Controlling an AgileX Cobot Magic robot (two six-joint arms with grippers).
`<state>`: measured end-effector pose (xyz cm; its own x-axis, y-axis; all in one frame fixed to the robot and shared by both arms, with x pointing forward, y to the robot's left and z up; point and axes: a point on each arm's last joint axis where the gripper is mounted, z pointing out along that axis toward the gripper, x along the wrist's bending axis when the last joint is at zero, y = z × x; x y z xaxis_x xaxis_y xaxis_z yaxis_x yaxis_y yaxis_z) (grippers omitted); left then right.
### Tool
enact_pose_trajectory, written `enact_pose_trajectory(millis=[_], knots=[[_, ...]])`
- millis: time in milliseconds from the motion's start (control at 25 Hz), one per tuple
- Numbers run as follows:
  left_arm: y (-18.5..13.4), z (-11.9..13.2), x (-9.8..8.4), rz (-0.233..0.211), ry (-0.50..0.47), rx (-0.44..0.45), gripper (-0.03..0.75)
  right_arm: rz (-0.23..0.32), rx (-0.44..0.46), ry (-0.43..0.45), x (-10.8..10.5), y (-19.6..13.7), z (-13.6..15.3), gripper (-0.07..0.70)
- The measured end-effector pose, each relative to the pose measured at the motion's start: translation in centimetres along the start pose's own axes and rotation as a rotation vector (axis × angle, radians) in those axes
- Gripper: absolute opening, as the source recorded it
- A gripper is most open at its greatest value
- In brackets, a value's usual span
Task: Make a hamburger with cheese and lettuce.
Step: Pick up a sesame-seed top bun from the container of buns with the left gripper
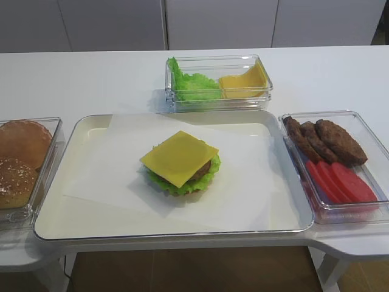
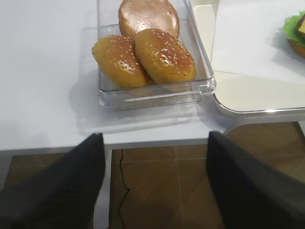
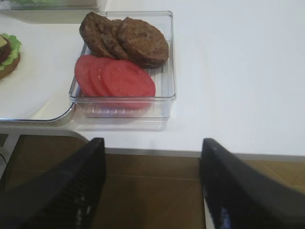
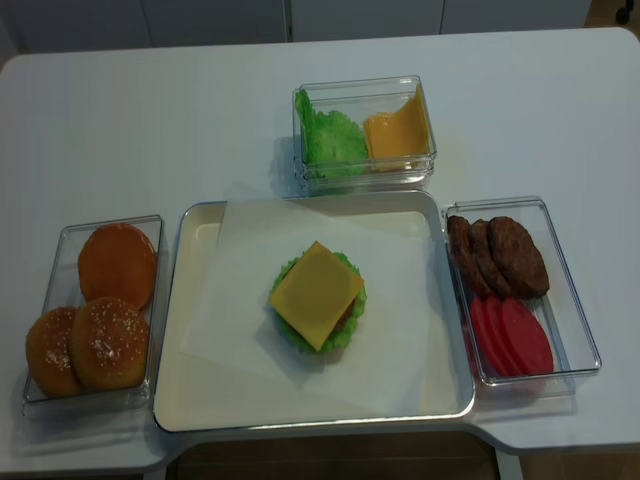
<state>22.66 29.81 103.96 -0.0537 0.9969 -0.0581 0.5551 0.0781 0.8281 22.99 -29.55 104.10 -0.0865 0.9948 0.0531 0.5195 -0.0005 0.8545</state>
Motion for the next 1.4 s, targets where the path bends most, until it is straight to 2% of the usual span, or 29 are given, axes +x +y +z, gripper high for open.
enact_pose_trajectory(millis=[800,960,1080,1160,1280,1400], knots=[[0.0,0.0,0.0,-0.003,0.0,0.0,0.471,0.0,0.0,0.0,0.0,0.0,0.0,0.468],[0.4,-0.4,0.0,-0.003,-0.001,-0.026,0.47,0.0,0.0,0.0,0.0,0.0,0.0,0.468],[1.6,-0.8,0.0,-0.035,0.006,-0.031,0.466,0.0,0.0,0.0,0.0,0.0,0.0,0.468],[3.0,-0.5,0.0,-0.062,0.014,0.009,0.466,0.0,0.0,0.0,0.0,0.0,0.0,0.468],[5.2,0.8,0.0,-0.09,0.029,0.087,0.466,0.0,0.0,0.0,0.0,0.0,0.0,0.468],[7.7,2.9,-0.1,-0.142,0.036,0.138,0.466,0.0,0.0,0.0,0.0,0.0,0.0,0.468]])
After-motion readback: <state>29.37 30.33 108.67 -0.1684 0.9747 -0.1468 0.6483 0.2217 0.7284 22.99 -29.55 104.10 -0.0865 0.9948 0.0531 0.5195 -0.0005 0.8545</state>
